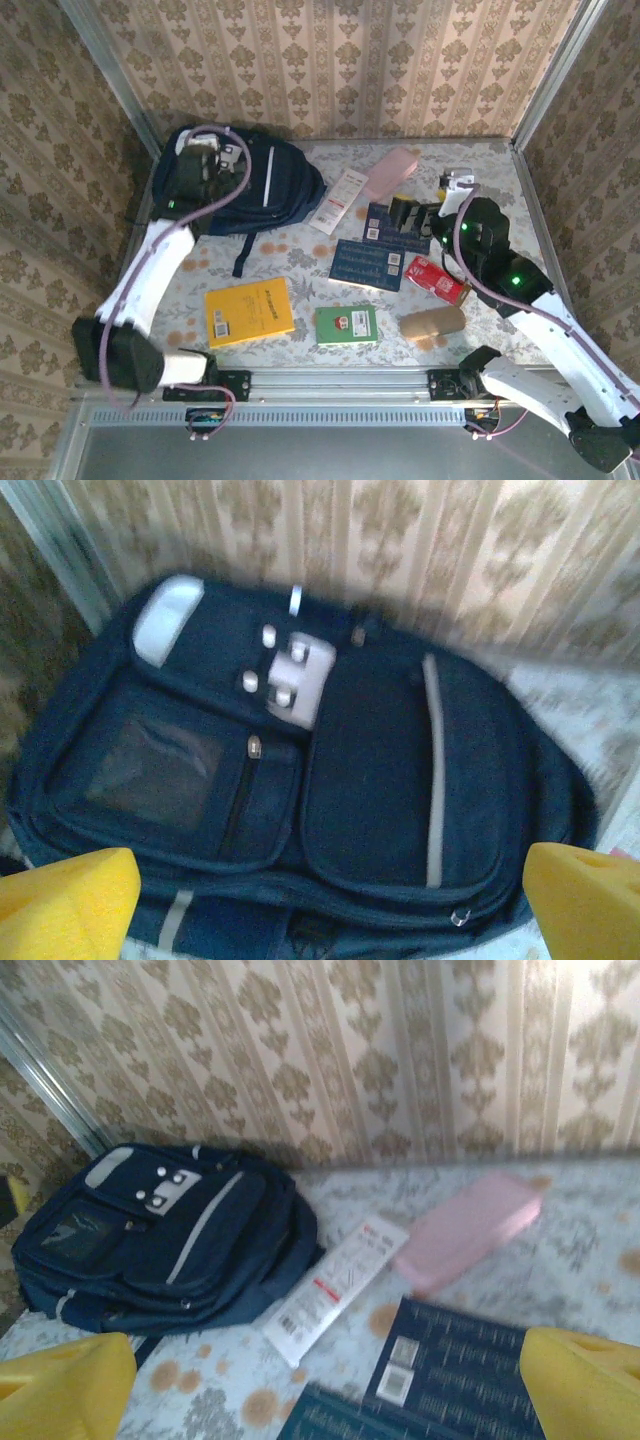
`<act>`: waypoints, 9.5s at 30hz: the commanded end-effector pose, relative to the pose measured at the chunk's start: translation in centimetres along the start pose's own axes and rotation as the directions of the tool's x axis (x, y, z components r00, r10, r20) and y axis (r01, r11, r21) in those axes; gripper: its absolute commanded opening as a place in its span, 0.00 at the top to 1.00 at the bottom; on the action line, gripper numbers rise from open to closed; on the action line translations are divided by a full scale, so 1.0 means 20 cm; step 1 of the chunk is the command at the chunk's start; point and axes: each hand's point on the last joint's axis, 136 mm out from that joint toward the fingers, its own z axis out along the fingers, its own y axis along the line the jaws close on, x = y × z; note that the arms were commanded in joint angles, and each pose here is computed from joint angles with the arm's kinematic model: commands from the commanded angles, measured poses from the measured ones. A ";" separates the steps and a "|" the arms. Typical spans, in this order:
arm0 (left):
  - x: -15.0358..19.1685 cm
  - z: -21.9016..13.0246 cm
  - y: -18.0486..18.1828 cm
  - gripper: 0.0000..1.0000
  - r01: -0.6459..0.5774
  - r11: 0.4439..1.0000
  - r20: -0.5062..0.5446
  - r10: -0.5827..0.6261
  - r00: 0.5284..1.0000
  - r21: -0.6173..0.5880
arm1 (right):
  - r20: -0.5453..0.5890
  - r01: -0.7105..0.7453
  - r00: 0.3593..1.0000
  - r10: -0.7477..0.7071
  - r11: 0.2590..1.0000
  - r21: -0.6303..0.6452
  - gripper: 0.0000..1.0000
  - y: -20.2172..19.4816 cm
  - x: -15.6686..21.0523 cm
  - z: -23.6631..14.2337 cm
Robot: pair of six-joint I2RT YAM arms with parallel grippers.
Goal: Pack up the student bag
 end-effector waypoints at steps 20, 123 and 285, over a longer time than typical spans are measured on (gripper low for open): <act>0.26 0.90 -0.47 0.27 0.276 0.852 -0.486 -0.029 0.873 0.445 | -0.337 -0.300 0.909 0.244 0.946 -0.123 0.21 0.15 0.40 0.43; 0.09 -0.19 -0.80 0.54 -0.138 0.801 -0.267 0.348 0.899 0.582 | -0.514 -0.665 0.713 0.478 0.692 -0.280 1.00 0.50 0.79 0.81; 0.50 -0.44 -0.84 1.00 -0.493 0.676 0.008 0.585 0.811 0.548 | 0.093 0.519 0.787 -0.610 0.573 -0.635 1.00 0.61 1.23 0.30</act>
